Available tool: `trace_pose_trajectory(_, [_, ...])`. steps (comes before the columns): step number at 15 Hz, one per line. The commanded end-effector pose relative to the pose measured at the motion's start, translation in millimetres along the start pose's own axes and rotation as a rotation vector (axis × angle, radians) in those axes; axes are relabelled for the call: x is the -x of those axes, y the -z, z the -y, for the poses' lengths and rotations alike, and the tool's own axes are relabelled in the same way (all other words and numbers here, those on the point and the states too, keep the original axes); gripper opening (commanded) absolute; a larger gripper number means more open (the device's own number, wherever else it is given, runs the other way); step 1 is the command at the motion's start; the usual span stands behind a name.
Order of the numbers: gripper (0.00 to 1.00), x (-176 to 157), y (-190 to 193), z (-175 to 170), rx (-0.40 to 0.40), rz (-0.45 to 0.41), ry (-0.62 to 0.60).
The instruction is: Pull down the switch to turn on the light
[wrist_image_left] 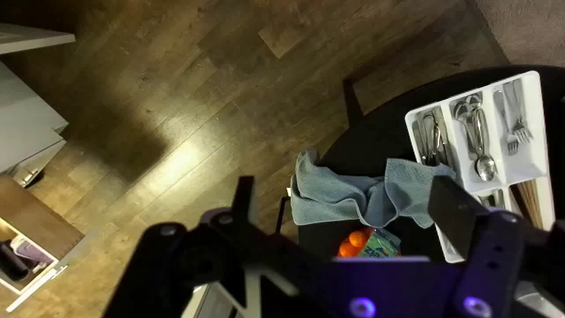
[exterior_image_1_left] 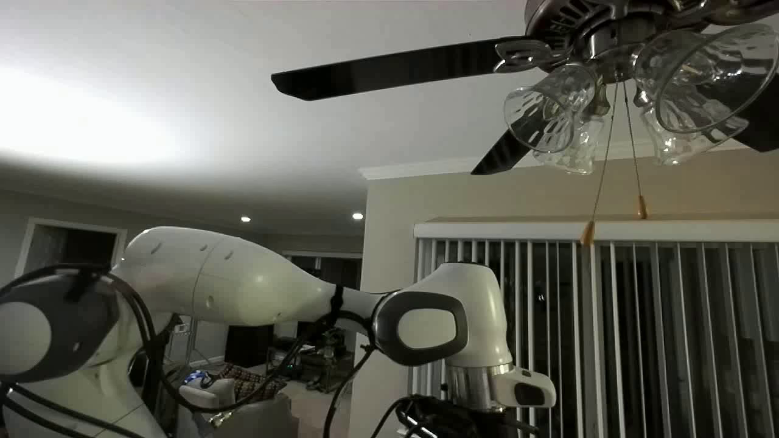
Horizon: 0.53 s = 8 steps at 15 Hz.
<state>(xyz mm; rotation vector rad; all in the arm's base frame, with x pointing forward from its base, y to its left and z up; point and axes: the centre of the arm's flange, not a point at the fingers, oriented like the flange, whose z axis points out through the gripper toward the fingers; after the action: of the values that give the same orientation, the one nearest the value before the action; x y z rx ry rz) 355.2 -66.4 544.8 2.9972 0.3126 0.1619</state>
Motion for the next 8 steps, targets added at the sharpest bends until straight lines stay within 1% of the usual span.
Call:
trace_pose_trajectory(1, [1.0, 0.0, 0.0, 0.0, 0.0, 0.0, 0.0])
trace_pose_trajectory(7, [1.0, 0.0, 0.0, 0.0, 0.0, 0.0, 0.0])
trace_pose_trajectory(8, [1.0, 2.4, 3.8, 10.2, -0.003, -0.011, 0.037])
